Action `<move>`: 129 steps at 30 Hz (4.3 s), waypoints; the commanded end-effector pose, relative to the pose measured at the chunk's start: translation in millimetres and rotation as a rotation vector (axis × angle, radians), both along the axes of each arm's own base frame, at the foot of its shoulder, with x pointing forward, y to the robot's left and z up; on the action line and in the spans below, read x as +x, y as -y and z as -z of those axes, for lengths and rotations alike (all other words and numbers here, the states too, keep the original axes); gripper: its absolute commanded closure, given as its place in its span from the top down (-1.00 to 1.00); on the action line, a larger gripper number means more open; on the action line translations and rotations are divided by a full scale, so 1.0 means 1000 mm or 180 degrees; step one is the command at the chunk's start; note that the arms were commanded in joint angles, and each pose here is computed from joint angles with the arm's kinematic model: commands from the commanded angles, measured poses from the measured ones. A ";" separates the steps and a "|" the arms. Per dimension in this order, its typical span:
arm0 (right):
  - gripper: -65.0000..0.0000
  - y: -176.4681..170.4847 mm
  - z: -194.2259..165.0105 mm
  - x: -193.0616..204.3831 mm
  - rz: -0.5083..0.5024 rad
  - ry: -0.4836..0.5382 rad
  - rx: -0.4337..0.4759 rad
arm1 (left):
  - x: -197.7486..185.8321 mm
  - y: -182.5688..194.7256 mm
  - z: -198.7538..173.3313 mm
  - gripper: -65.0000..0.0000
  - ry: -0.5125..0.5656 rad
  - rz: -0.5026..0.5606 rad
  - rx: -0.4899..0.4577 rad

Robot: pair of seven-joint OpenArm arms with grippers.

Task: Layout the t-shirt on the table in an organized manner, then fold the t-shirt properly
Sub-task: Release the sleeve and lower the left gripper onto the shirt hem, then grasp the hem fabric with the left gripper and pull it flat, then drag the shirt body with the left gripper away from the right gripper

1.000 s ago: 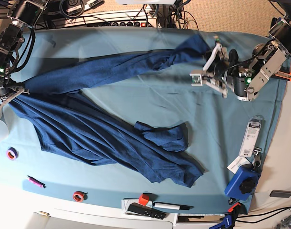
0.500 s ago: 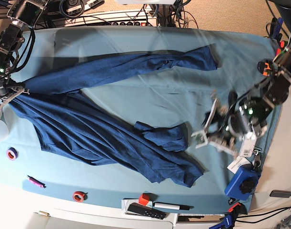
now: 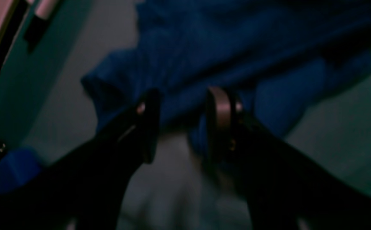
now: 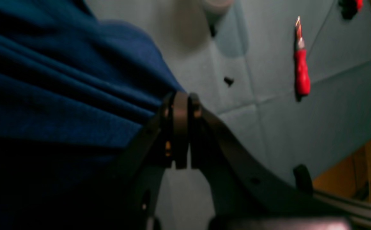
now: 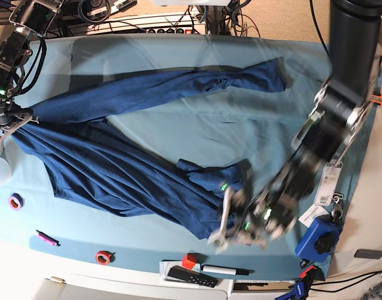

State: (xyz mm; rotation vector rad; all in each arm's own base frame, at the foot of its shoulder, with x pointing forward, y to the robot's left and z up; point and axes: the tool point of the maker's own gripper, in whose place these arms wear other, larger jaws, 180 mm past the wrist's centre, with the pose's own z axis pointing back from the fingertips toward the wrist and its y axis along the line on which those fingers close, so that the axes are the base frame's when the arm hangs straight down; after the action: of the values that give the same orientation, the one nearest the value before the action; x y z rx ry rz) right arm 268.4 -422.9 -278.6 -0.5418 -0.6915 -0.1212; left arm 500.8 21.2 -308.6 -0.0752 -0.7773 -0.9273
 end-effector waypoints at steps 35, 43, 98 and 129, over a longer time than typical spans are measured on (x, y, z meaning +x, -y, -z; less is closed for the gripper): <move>-1.00 0.007 -0.020 0.006 -0.0008 0.0142 -0.0142 | 0.048 0.024 0.019 -1.00 0.0390 -0.0502 0.0049; -1.00 0.007 -0.019 0.006 -0.0005 0.0134 -0.0138 | 0.041 -0.017 0.002 -1.00 0.0071 -0.0600 0.0213; -1.00 -0.002 -0.010 0.004 -0.0083 0.0068 0.0050 | 0.004 0.020 0.022 -0.06 0.0821 0.2082 0.1610; -1.00 -0.002 -0.010 0.005 -0.0092 0.0073 0.0048 | 0.026 0.000 -0.001 -1.00 0.1308 0.1817 0.2151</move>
State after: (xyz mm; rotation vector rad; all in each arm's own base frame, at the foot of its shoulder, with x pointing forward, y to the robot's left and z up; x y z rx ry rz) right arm 266.9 -413.7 -287.1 -0.4804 -0.6741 -0.1108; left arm 510.1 16.9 -331.5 0.4666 -0.7531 -1.7643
